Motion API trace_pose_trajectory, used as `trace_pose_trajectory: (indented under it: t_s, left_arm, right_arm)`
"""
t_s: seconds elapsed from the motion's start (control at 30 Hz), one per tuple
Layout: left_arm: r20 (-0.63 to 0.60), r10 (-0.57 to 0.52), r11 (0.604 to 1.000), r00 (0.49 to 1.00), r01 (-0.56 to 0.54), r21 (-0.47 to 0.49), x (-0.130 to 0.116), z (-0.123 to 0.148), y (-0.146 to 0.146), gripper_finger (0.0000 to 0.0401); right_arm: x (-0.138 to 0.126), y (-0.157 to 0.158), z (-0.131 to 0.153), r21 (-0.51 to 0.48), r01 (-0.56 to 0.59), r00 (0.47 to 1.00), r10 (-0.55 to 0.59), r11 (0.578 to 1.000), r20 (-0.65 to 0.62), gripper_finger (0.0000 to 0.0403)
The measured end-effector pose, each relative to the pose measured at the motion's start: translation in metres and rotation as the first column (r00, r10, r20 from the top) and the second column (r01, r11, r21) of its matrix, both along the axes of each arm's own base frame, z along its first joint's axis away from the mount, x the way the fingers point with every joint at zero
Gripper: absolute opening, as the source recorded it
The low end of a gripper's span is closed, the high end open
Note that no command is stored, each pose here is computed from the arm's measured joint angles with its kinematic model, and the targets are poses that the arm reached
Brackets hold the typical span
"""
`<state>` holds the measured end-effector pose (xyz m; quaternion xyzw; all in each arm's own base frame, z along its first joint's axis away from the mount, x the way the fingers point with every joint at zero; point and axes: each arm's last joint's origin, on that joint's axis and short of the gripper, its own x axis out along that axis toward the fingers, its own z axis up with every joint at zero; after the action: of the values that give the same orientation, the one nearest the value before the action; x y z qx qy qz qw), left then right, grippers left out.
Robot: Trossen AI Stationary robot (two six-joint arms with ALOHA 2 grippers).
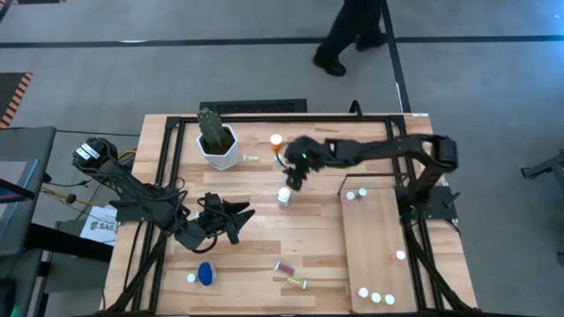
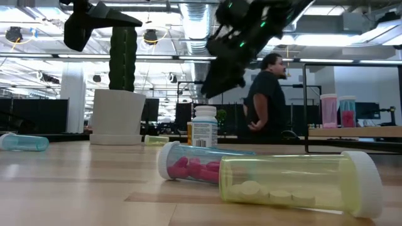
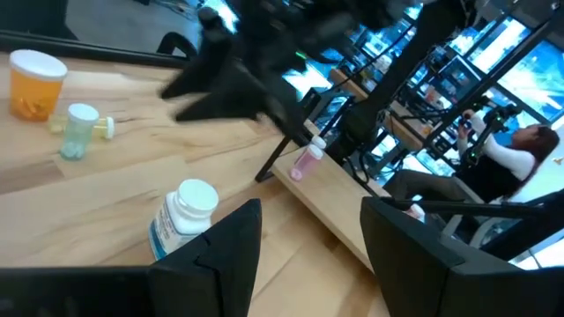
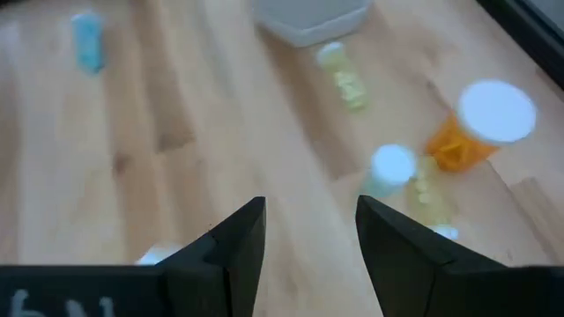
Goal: Pick and place medicine bottles onto shelf by color
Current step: Put the blue pill bottle on the shelf
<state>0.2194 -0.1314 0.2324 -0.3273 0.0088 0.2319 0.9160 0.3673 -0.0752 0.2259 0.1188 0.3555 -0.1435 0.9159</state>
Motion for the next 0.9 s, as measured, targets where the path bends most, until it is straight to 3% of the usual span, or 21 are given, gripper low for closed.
trace_pose_trajectory:
  t_s: [0.33,0.57,0.9]
  left_arm:
    - [0.008,0.007,1.0,1.0,-0.007,-0.015,0.0,0.0,0.0,0.0183]
    - [0.006,0.003,1.0,1.0,-0.003,-0.017,0.0,0.0,0.0,0.0183]
    - [-0.001,-0.016,1.0,1.0,0.016,-0.017,0.0,-0.001,-0.001,0.0183]
  right_arm:
    - [0.03,-0.05,-0.025,0.061,0.148,0.989,-0.147,0.987,-0.024,0.0201]
    - [0.042,-0.057,-0.028,0.077,0.173,0.985,-0.172,0.982,-0.016,0.0204]
    - [0.041,-0.058,-0.028,0.04,0.214,0.977,-0.213,0.976,-0.031,0.024]
